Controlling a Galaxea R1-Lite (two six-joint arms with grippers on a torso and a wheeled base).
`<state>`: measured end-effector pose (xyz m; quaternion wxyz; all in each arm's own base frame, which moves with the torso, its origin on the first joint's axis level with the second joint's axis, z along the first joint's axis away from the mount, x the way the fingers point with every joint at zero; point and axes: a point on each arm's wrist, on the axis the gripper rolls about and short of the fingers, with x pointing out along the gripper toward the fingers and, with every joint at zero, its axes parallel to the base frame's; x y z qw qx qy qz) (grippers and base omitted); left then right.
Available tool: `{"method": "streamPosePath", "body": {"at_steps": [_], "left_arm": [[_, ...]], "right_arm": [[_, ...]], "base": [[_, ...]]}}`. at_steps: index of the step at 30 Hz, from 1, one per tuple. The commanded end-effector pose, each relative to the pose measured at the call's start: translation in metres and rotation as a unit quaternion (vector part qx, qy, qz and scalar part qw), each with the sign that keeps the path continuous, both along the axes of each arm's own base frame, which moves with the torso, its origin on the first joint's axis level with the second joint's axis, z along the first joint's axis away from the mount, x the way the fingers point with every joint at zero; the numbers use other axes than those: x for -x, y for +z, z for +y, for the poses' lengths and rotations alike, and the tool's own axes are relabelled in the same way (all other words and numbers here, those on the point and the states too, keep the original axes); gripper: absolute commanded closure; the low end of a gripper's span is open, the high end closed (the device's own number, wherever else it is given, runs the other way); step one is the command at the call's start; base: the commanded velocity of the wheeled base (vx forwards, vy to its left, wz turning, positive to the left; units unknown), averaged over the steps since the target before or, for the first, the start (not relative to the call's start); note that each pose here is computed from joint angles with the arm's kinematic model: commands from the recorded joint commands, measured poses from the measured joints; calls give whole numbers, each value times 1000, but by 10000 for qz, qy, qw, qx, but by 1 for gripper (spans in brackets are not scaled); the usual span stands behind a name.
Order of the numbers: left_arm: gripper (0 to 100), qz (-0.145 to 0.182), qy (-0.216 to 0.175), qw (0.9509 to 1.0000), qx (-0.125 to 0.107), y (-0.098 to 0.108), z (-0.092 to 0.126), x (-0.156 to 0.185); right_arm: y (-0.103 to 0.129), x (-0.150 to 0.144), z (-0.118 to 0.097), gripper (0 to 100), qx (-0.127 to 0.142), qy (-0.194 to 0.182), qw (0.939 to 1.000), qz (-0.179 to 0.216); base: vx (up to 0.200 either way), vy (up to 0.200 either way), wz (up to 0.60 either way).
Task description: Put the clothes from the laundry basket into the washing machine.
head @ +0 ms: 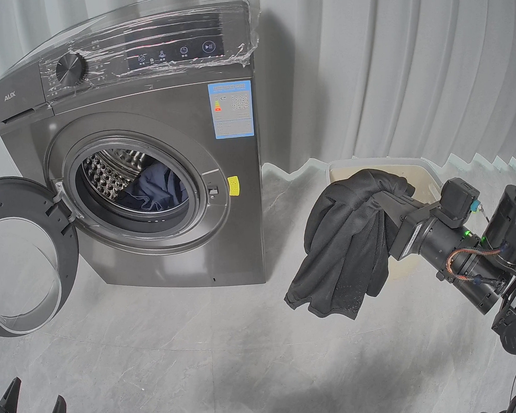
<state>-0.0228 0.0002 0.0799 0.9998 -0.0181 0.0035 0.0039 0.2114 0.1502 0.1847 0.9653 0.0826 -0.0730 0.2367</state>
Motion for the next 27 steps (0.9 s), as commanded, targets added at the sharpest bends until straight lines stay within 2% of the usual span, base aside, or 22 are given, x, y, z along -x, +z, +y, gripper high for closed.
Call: {"method": "streamPosePath", "body": {"at_steps": [1, 23, 27], "left_arm": [[0, -13, 8, 10000, 3, -4, 0, 0], [0, -13, 0, 10000, -12, -4, 0, 0], [0, -13, 0, 10000, -12, -4, 0, 0]], "right_arm": [[0, 1, 0, 100, -3, 10, 10000, -2], [-6, -1, 2, 100, 59, 17, 9999, 85], [-5, 0, 2, 100, 45, 17, 10000, 67]], "base": [[0, 200, 0], [0, 200, 0], [0, 0, 0]]}}
